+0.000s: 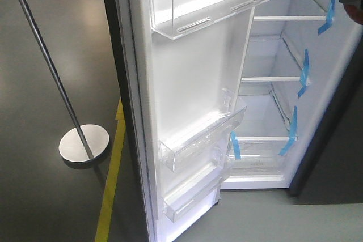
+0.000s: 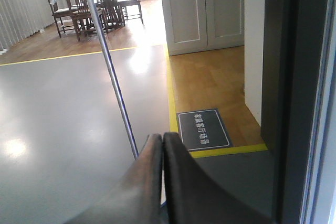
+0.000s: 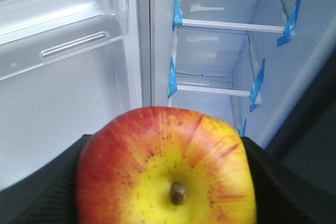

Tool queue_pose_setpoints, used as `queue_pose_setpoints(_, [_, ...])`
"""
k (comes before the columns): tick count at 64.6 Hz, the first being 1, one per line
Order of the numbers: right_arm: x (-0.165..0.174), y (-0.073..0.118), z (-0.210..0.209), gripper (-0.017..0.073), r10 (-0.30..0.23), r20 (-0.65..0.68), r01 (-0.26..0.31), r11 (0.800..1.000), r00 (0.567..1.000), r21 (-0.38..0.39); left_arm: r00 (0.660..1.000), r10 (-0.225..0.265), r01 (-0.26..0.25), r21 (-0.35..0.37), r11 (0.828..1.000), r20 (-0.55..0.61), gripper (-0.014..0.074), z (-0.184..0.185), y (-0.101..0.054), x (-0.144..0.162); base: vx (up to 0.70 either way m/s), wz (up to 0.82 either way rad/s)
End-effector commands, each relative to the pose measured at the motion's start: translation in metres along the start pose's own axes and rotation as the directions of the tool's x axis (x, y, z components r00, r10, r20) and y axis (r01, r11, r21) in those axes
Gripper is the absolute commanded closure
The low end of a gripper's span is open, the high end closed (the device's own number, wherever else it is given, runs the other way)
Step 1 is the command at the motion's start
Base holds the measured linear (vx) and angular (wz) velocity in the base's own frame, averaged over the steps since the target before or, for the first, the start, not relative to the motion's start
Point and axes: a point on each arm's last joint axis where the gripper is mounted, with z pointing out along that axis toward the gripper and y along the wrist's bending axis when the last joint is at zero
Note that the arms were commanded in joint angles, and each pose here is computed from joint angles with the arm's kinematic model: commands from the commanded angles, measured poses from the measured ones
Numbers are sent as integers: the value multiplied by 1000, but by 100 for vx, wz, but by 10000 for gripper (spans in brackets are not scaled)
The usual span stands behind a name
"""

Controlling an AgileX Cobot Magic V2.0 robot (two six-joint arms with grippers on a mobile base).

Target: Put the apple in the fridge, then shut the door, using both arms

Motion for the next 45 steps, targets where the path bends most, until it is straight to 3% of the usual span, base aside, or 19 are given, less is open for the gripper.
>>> queue_pose_setpoints(1, [-15,-1,-18,410,-11,130,9,1000,992,16,995,-14,12,18,1000,100,600,-3,-1,-13,7,-1])
queue_pose_setpoints(45, [-15,-1,-18,410,-11,130,9,1000,992,16,995,-14,12,18,1000,100,600,-3,-1,-13,5,-1])
